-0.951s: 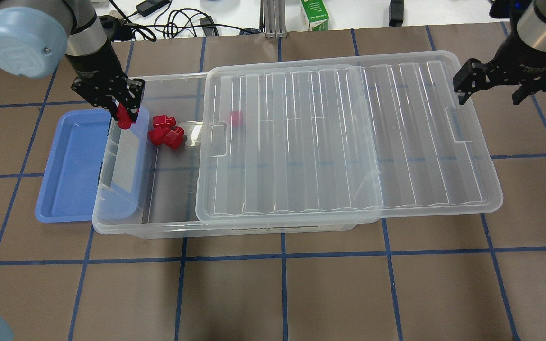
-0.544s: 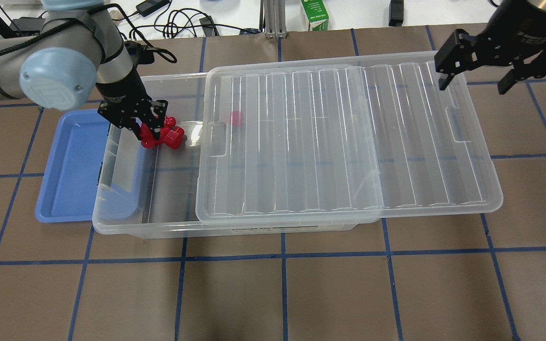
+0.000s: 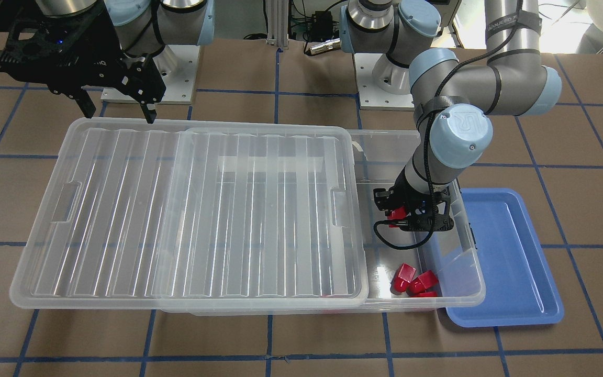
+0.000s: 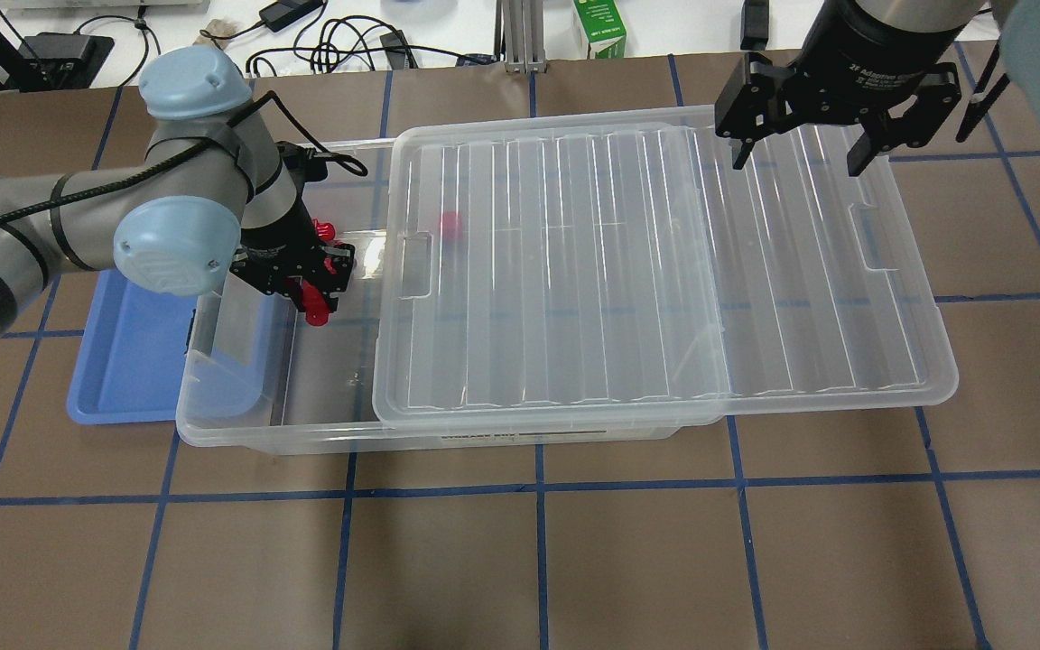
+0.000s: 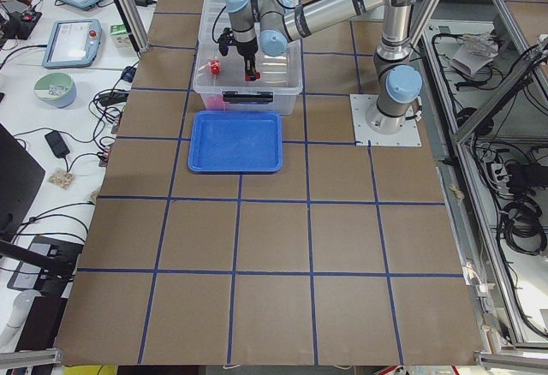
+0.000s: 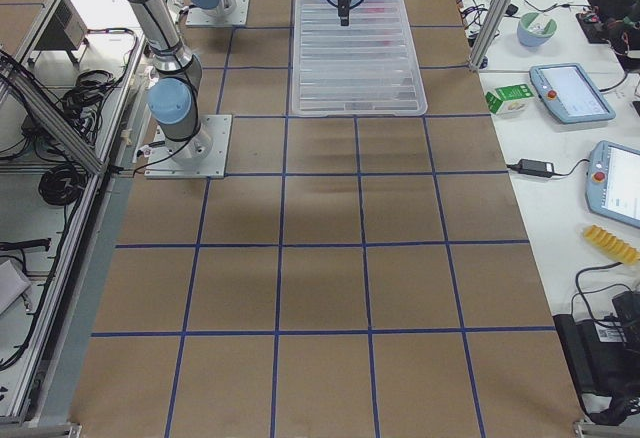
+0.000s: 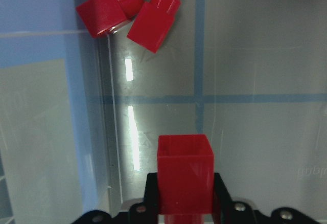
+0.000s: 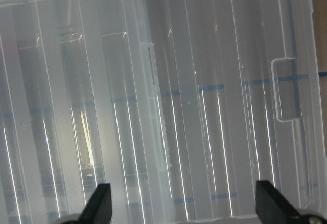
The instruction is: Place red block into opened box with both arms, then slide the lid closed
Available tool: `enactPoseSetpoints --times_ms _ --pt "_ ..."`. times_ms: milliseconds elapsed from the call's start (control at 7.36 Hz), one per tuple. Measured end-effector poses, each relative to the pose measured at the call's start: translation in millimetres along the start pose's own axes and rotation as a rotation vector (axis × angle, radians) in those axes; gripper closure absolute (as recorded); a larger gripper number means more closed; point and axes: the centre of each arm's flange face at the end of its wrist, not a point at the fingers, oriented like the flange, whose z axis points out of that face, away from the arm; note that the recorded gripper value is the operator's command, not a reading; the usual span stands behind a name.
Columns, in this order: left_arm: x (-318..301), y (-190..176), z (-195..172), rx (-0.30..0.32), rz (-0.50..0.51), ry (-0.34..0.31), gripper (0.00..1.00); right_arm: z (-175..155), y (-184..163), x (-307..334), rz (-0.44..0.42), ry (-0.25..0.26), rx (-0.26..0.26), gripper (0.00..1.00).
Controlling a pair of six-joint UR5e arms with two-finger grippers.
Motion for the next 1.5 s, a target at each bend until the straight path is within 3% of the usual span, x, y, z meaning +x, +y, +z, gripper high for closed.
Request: enactPoseSetpoints --times_ms 408,951,1087,1359,1495 --pt "-3 5 23 0.004 -0.016 0.013 1.00 3 1 0 0.001 0.013 -0.003 0.00" --pt "-9 17 53 -0.043 -0.049 0.059 1.00 10 3 0 0.004 0.014 -0.016 0.00" --pt "-15 20 60 -0.051 -0.060 0.060 0.93 10 3 0 0.005 0.014 -0.016 0.00" --pt "-17 27 72 -0.076 -0.067 0.056 0.23 10 3 0 0.006 0.013 -0.016 0.00" --pt "-18 26 71 -0.069 -0.068 0.055 0.01 10 3 0 0.006 0.011 -0.015 0.00"
